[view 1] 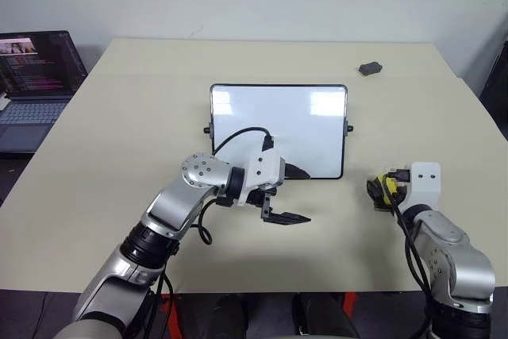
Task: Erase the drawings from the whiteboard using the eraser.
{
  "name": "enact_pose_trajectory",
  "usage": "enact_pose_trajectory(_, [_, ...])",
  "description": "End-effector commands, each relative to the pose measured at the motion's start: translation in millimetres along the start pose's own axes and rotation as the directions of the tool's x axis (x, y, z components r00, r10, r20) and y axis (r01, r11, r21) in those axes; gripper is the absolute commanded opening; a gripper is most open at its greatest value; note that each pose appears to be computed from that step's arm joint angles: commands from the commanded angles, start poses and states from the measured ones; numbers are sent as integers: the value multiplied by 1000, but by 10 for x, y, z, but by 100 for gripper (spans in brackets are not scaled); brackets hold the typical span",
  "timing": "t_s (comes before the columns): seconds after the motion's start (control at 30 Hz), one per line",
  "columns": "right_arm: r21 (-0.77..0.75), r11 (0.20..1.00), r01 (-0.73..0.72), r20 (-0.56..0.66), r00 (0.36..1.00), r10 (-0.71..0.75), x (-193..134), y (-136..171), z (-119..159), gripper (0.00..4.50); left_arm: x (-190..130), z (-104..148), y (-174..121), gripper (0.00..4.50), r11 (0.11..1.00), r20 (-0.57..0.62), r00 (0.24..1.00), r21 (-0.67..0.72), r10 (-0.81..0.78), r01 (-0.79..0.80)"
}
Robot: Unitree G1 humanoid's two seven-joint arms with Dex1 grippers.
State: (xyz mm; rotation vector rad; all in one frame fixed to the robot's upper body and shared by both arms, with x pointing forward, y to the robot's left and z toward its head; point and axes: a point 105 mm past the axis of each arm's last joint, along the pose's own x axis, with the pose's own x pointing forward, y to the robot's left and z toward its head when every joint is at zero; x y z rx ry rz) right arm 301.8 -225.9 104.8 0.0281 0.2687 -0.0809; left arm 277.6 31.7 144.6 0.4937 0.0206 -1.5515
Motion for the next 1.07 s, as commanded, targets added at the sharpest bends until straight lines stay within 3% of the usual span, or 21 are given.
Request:
enact_pose_trajectory(0.03, [12, 1000, 23, 197, 980, -25, -135, -69, 439, 445, -169, 73, 152, 450, 991, 28, 990, 3, 137, -137])
enact_pose_trajectory(0.23, [-101, 988, -119, 378, 914, 148, -247, 213, 673, 445, -447, 48, 340, 450, 889, 67, 893, -153, 444, -431])
enact_pose_trajectory(0.37, [-174, 940, -292, 413, 845, 339, -362, 557, 650, 445, -672, -9, 419, 450, 701, 45, 717, -263, 696, -663])
enact_pose_trajectory(0.43, [-137, 899, -415, 399, 808, 434, -440, 696, 527, 445, -737, -76, 303, 450, 619, 12, 646, -300, 763, -725])
enact_pose_trajectory(0.53, [-186, 861, -473, 337, 792, 508, -506, 781, 239, 445, -774, -188, 66, 450, 526, -53, 573, -337, 818, -781])
enact_pose_trajectory(0.73, [-147, 856, -496, 299, 803, 516, -581, 748, -112, 445, -1211, -518, -164, 450, 183, -225, 266, -331, 937, -925])
enact_pose_trajectory(0.8, [-141, 862, -488, 292, 811, 507, -570, 705, -176, 445, -1339, -659, -256, 450, 108, -286, 203, -314, 937, -943])
enact_pose_trajectory(0.93, [-138, 868, -478, 260, 828, 497, -594, 623, -297, 445, -1441, -844, -360, 450, 63, -349, 167, -290, 922, -955])
enact_pose_trajectory(1.07, [-129, 868, -479, 209, 843, 496, -654, 576, -437, 445, -1465, -871, -325, 450, 84, -337, 183, -287, 924, -954])
